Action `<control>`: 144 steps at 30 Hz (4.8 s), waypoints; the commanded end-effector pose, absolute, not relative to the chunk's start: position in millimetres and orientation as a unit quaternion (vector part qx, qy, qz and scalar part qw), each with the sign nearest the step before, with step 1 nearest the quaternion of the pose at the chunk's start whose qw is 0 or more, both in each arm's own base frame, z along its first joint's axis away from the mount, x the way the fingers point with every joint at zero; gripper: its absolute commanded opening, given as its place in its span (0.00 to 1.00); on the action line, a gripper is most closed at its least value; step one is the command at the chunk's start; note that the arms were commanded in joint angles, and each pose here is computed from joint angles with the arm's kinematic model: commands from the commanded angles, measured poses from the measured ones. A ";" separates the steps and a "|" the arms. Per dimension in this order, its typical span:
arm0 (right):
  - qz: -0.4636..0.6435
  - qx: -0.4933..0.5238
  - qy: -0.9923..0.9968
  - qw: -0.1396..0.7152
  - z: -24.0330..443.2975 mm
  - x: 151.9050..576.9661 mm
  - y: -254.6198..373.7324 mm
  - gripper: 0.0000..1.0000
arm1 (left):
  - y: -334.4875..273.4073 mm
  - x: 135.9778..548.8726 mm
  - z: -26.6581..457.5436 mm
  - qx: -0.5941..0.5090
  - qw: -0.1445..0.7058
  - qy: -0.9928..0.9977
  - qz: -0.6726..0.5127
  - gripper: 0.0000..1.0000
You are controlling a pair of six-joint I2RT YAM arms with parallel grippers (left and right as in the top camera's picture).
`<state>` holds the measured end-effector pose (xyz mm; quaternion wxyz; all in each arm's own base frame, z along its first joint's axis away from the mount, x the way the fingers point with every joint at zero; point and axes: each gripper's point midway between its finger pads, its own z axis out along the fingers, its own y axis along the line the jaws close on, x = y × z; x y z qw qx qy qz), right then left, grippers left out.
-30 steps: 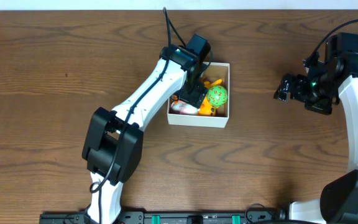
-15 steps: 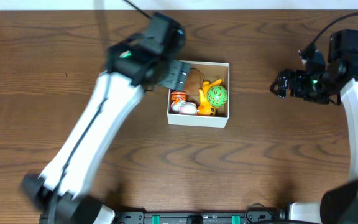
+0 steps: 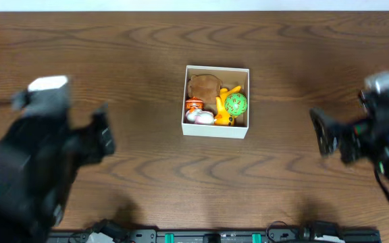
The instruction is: Pack container
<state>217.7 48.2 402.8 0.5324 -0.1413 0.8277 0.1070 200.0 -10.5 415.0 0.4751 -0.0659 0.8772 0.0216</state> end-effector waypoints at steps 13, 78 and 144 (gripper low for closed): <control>0.110 -0.156 0.833 0.519 391.7 170.5 56.5 0.99 | 12.9 176.9 419.4 -0.106 0.488 0.865 0.036 0.98; 0.081 -0.222 0.813 0.532 106.5 195.4 57.6 0.99 | 12.9 176.9 419.4 -0.106 0.488 0.865 0.036 0.98; 0.081 -0.222 0.814 0.531 106.3 195.4 57.6 0.99 | 25.5 229.9 218.2 -0.070 0.616 0.784 0.034 0.98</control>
